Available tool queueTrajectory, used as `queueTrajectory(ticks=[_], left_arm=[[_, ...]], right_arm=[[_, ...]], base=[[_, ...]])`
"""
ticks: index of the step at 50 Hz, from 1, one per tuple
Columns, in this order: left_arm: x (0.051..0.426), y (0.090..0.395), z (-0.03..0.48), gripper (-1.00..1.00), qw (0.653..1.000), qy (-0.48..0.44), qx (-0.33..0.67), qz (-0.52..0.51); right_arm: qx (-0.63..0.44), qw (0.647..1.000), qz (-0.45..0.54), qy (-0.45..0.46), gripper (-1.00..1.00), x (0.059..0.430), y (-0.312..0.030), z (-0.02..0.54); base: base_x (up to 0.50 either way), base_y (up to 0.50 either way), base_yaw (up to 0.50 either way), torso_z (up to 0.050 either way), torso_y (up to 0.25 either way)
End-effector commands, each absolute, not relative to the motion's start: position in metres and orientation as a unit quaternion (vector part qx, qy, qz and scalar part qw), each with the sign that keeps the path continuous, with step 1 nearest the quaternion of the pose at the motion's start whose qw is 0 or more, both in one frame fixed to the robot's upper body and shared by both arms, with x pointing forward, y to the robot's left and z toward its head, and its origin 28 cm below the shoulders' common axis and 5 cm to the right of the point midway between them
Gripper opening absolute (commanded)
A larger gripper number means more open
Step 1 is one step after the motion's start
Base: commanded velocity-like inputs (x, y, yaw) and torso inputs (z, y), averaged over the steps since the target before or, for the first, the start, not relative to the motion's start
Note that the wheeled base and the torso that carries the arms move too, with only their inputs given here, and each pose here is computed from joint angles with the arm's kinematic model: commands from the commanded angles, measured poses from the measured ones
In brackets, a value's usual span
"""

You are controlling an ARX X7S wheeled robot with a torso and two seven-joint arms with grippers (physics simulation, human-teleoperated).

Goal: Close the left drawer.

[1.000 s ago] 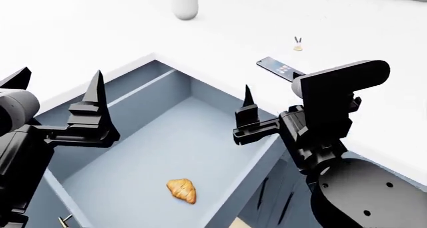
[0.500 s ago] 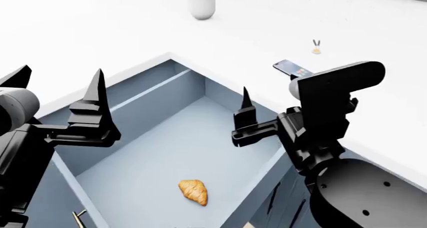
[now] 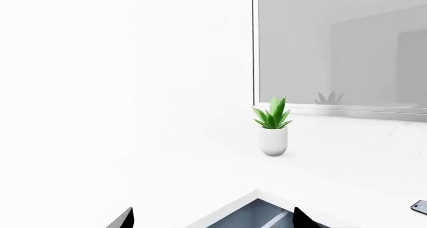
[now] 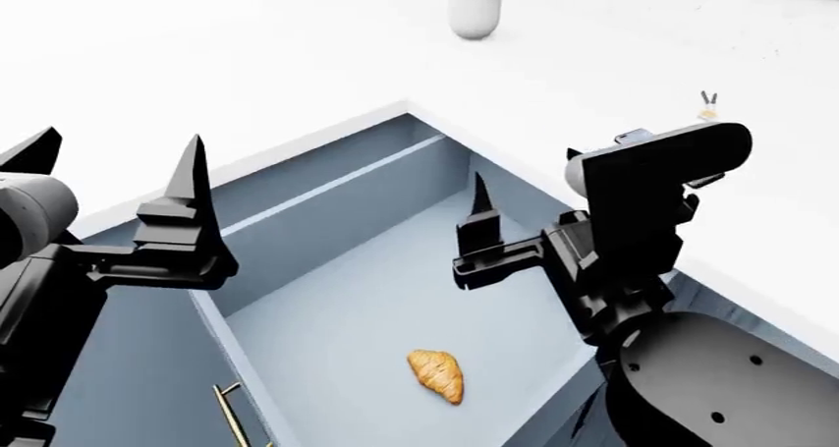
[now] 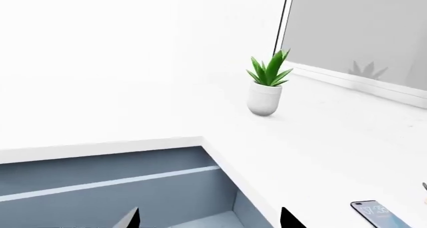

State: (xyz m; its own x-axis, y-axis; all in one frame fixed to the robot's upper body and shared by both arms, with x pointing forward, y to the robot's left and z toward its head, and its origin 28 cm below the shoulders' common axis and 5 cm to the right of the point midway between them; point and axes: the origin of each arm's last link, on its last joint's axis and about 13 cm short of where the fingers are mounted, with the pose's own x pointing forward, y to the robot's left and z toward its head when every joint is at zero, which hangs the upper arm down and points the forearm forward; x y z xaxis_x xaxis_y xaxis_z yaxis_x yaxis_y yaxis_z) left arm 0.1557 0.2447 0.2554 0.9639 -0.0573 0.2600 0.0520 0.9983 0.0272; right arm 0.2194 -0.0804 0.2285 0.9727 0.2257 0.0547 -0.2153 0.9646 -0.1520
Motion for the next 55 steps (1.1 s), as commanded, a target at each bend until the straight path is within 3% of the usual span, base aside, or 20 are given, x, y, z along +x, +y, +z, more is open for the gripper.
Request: queueTrajectory(ticks=[1, 10, 28, 55], left_arm=[[0.1555, 0.2442, 0.2555, 1.00, 0.991, -0.131, 0.009, -0.029], [0.1559, 0.2441, 0.2552, 1.00, 0.991, -0.130, 0.010, -0.029], [0.1550, 0.2438, 0.2560, 1.00, 0.991, -0.130, 0.008, -0.029], [0.1560, 0.2436, 0.2540, 1.00, 0.991, -0.128, 0.008, -0.028]], right_arm=[[-0.075, 0.992, 0.098, -0.026, 1.00, 0.2201, -0.0810, 0.2269], [-0.055, 0.991, 0.121, -0.020, 1.00, 0.2207, -0.0805, 0.2268], [-0.052, 0.990, 0.129, -0.023, 1.00, 0.2216, -0.0779, 0.2259], [-0.070, 0.989, 0.129, -0.024, 1.00, 0.2222, -0.0770, 0.2244]], base=[[0.00, 0.00, 0.00, 0.000, 0.000], [0.00, 0.00, 0.00, 0.000, 0.000], [0.52, -0.10, 0.00, 0.000, 0.000], [0.00, 0.00, 0.00, 0.000, 0.000]])
